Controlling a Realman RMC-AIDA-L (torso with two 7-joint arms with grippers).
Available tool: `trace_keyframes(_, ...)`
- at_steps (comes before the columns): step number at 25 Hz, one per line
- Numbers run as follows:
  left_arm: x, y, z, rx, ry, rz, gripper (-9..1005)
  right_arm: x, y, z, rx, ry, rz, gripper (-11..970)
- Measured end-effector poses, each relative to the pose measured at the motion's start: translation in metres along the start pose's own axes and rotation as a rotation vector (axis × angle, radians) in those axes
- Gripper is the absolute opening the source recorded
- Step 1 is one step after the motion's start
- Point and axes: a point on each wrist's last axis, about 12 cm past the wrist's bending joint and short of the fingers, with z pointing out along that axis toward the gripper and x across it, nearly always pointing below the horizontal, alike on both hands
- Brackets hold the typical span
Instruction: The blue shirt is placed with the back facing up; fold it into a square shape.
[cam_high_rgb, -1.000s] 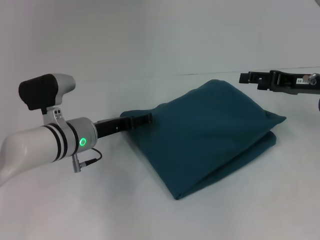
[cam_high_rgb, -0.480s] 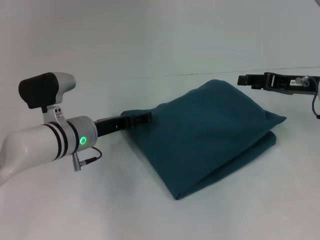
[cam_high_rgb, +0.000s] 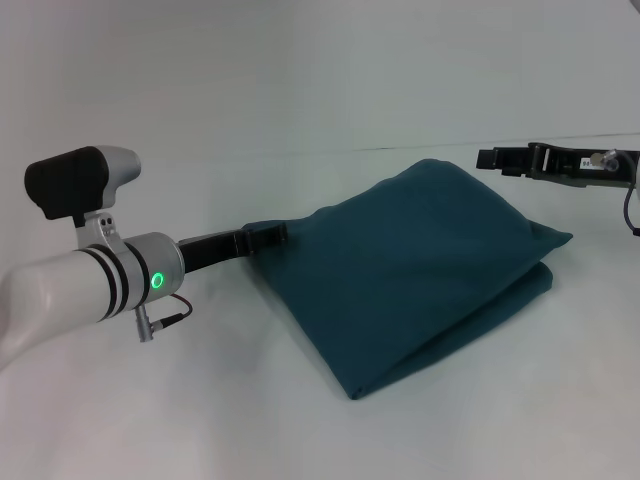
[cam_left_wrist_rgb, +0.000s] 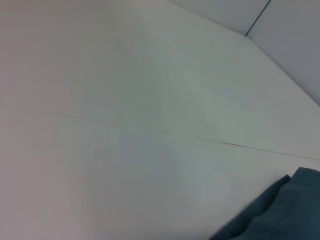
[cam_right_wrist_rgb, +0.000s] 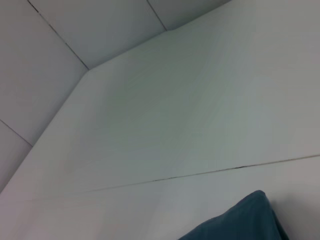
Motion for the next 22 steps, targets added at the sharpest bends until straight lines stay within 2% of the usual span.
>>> trace_keyframes(22,0.0,-0.017,0.009,0.035,0.036,0.051,843,-0.002,0.003,0.001,-0.005,-0.003,-0.007,538)
